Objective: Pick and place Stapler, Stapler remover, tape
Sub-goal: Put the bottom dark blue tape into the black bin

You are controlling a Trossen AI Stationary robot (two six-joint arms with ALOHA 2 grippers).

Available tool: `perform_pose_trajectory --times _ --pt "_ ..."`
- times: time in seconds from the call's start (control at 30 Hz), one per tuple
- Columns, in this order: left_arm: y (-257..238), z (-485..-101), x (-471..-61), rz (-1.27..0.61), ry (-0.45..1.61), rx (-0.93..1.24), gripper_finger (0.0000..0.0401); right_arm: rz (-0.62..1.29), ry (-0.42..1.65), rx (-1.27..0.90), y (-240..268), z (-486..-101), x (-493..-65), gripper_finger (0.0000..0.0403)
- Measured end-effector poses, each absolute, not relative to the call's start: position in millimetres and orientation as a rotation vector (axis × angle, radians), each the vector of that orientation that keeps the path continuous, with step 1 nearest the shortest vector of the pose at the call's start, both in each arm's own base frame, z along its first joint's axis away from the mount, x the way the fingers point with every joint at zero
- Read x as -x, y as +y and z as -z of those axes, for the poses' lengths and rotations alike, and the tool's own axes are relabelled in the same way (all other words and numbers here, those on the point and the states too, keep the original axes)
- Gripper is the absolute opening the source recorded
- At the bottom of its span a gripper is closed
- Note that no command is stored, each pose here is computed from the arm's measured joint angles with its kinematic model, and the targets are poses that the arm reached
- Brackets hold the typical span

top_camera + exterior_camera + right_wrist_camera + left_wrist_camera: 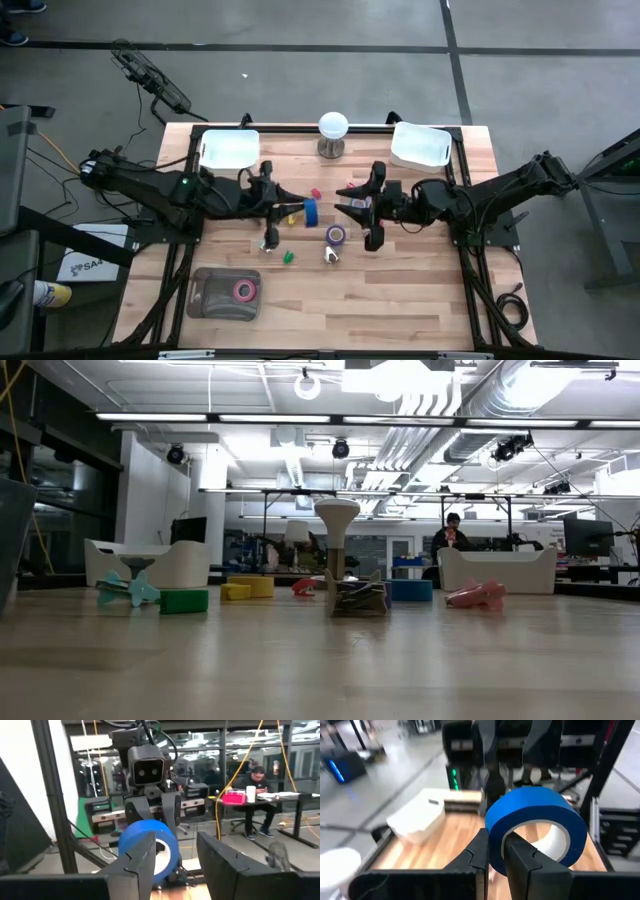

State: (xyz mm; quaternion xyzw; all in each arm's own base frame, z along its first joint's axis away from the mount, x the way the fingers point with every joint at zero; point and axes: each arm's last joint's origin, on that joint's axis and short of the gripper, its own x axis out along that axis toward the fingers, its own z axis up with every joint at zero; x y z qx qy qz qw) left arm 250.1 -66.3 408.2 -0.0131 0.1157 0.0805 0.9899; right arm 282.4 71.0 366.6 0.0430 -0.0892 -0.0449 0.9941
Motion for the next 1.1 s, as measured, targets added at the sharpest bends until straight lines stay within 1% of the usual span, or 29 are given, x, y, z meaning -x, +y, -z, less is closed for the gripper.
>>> perform_pose_trajectory --times 0.1,0.23,0.43,0.57,0.8,1.0,1.1 --pt "-63.1 -400.3 -236.6 -0.139 0.359 0.071 0.003 0.098 -0.151 -0.077 70.6 -365.2 -281.0 0.0135" --pt "-60.3 -385.3 -218.5 -0.106 0.576 0.157 0.003 0.115 -0.091 -0.06 70.1 -359.5 -281.3 0.0135" --pt "-57.1 -362.1 -194.4 -0.117 0.933 0.278 0.003 0.16 -0.024 -0.085 67.1 -352.4 -282.1 0.0135" --pt "-57.0 -343.4 -186.1 -0.14 1.103 0.316 0.003 0.171 0.002 -0.075 64.1 -349.7 -282.8 0.0135" --pt "-76.2 -317.4 -177.2 -0.102 1.244 0.392 0.003 0.184 0.041 -0.061 61.0 -345.8 -283.4 0.0135" --pt "-103.1 -294.8 -159.8 -0.139 1.338 0.443 0.003 0.189 0.096 -0.041 59.6 -340.3 -283.2 0.0135" --pt "-117.7 -283.6 -152.4 -0.147 1.349 0.491 0.003 0.2 0.111 -0.036 56.8 -338.8 -283.6 0.0135"
